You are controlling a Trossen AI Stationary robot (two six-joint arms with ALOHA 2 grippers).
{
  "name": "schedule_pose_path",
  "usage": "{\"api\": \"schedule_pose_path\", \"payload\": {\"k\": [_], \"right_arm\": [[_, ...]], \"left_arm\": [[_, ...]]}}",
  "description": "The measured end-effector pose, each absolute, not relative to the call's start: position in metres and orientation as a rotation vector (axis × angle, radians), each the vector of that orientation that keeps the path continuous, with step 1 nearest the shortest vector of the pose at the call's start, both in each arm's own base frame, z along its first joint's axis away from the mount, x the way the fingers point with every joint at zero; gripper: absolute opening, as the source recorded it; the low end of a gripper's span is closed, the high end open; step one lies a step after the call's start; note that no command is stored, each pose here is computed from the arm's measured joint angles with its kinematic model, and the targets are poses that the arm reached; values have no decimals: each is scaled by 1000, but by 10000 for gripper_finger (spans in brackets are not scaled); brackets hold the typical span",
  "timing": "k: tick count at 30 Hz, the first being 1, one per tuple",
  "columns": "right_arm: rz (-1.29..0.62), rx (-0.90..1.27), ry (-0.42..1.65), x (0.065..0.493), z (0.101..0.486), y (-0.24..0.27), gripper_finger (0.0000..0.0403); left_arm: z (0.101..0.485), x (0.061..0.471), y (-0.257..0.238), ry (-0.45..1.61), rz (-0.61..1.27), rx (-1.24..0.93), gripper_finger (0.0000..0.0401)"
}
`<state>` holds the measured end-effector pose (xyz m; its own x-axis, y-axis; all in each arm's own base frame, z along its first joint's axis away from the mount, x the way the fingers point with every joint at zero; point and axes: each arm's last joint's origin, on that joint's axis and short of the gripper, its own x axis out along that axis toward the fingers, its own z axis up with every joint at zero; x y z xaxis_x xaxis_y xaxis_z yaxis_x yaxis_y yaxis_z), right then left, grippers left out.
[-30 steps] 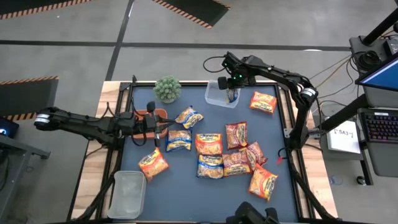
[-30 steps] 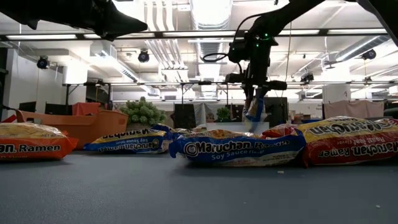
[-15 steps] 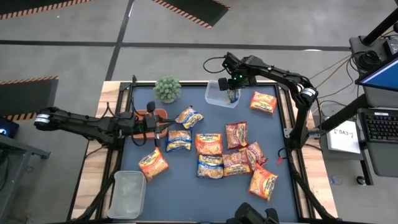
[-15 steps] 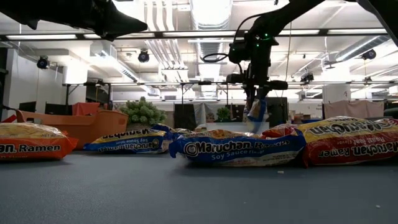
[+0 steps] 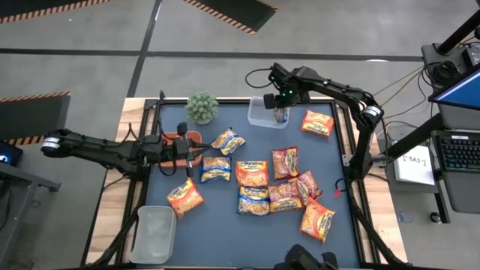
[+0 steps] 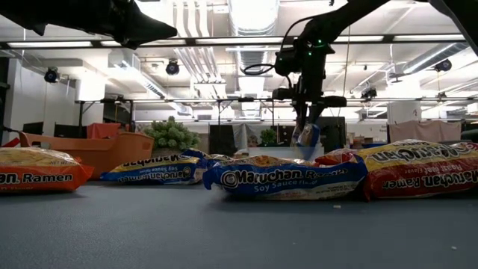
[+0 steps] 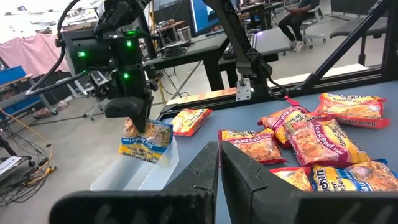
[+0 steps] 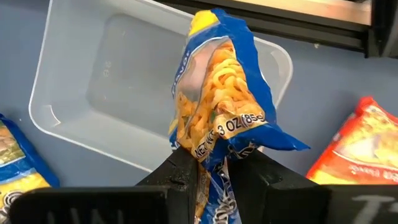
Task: Sort Maruchan noodles
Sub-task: Put the blue noodle pack into the transparent bin
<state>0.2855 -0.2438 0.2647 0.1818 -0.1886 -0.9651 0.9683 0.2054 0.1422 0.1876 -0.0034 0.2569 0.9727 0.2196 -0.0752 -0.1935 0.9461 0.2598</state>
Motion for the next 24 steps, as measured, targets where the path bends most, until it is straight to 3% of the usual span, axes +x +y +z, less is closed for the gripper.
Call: {"api": "schedule_pose_path", "payload": {"k": [11, 24], "right_arm": [[-1013, 957, 1014, 288, 286, -242, 66], [-1035, 906, 1016, 286, 292, -244, 32]], "left_arm": [[257, 188, -3, 104, 211, 254, 0], [257, 188, -3, 104, 211, 254, 0]]}}
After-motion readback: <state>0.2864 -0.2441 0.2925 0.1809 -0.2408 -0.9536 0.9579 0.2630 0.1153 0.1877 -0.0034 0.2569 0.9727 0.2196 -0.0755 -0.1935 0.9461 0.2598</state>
